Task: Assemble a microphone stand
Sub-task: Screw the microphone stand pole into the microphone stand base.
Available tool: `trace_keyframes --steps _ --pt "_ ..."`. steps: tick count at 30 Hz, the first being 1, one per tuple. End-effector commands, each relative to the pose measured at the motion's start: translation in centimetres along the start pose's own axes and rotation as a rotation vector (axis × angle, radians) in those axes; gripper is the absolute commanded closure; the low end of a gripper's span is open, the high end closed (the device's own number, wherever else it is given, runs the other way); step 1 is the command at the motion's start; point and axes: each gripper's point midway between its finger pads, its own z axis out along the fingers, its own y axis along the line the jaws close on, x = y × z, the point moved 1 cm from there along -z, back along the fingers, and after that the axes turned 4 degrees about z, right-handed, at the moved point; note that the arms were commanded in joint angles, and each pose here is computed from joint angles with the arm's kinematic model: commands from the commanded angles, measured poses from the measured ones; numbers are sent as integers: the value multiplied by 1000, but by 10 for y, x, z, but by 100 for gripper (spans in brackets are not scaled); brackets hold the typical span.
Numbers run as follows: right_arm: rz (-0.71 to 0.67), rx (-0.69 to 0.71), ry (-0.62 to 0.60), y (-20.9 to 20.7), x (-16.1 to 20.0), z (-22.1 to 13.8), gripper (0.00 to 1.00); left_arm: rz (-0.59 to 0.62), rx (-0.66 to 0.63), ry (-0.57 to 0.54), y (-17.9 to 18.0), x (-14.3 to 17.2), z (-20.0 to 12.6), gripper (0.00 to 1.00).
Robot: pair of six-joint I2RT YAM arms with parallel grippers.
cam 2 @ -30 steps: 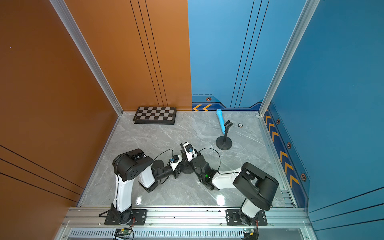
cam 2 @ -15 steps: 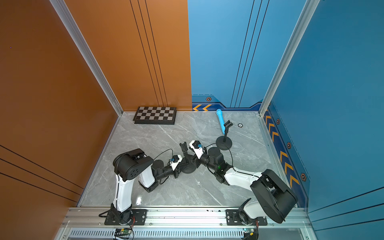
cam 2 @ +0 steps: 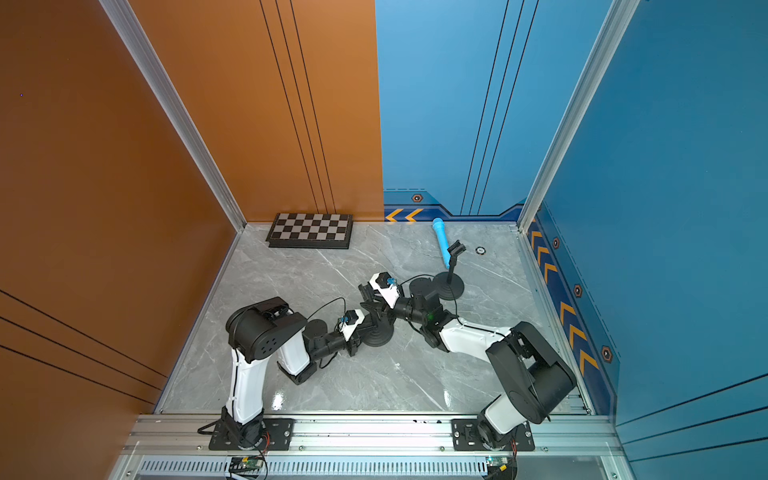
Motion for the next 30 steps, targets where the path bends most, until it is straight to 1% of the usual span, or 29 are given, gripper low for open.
trace_keyframes --steps 1,4,6,8,11,13,15,19,22,24,26,28,30 --pt "7 -6 4 -6 0 5 74 -99 -49 262 4 71 -16 80" --pt "17 42 -7 -12 2 4 84 -101 -48 262 4 71 -16 80" --pt "20 100 -26 -17 4 1 87 -101 -49 259 4 71 -15 80" --pt "19 209 -36 -24 9 -3 93 -103 -49 261 4 71 -16 80" --pt "-32 424 -1 -25 19 -5 100 -104 -52 263 5 72 -16 80" --pt "-24 608 -31 -29 20 -14 100 -107 -53 265 5 73 -16 80" --pt "17 740 -70 -29 23 -22 100 -108 -54 266 5 73 -16 80" --pt "83 890 -104 -25 37 -27 100 -117 -60 276 5 77 -16 81" --pt "147 948 -113 -31 47 -31 100 -123 -62 280 5 79 -17 80" --pt "163 946 -102 -32 49 -29 100 -123 -65 280 6 78 -17 80" --pt "169 901 -101 -27 49 -23 100 -120 -66 277 6 77 -17 80" --pt "152 817 -75 -19 48 -12 100 -117 -66 275 6 76 -17 80" --pt "132 725 -42 -9 47 -2 92 -116 -63 276 6 77 -17 80"
